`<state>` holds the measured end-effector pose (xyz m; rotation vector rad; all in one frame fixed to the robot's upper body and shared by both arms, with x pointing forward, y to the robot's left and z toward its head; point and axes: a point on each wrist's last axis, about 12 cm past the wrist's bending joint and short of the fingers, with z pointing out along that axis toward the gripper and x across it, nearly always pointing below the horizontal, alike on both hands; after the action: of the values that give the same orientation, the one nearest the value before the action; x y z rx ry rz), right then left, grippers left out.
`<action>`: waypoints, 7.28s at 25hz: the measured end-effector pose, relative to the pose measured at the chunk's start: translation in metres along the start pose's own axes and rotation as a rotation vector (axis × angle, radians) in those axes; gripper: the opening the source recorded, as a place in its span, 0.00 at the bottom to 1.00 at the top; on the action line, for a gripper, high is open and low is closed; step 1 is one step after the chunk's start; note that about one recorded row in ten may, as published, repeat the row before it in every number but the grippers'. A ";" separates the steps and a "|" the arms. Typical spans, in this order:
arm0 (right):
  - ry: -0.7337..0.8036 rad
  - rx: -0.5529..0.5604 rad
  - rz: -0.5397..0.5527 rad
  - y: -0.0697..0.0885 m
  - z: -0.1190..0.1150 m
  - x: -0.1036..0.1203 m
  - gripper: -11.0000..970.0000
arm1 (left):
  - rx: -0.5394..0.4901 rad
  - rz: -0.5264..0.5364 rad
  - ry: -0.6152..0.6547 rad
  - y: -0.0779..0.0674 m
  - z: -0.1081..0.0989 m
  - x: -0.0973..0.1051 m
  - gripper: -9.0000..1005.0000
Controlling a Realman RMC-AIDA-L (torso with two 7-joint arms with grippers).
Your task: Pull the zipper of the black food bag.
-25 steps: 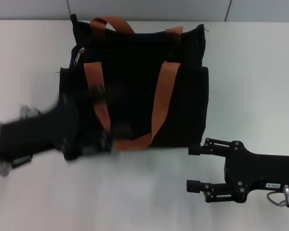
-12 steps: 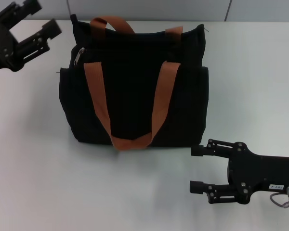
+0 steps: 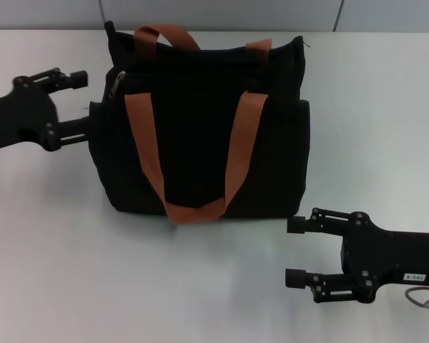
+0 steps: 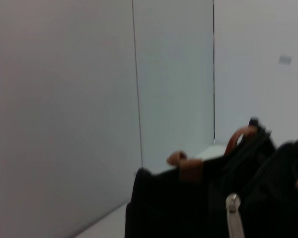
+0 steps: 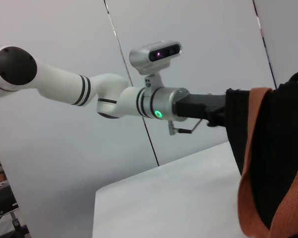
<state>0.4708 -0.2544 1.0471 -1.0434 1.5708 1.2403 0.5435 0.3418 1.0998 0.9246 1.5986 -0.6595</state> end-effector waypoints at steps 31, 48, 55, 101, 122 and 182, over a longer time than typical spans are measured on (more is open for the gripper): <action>-0.040 0.006 0.028 0.001 -0.002 -0.003 0.74 | -0.118 0.193 -0.112 -0.017 0.013 0.009 0.24; -0.259 -0.205 0.380 -0.037 0.026 -0.110 0.72 | -0.188 0.218 -0.244 -0.030 0.017 0.007 0.04; -0.147 -0.158 0.465 -0.065 0.068 -0.146 0.71 | -0.215 0.237 -0.286 -0.032 0.017 0.006 0.04; 0.212 0.067 0.434 -0.094 0.166 -0.202 0.42 | -0.213 0.256 -0.312 -0.028 0.022 -0.001 0.05; 0.232 0.092 0.413 -0.096 0.170 -0.203 0.38 | -0.198 0.262 -0.319 -0.026 0.027 -0.005 0.05; 0.240 0.132 0.384 -0.098 0.168 -0.201 0.03 | -0.238 0.250 -0.321 -0.023 0.021 -0.003 0.06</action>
<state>0.6420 -0.0848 1.1891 -0.8549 2.0825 1.2732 0.5354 0.3115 1.0963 0.7807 1.2206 -0.4078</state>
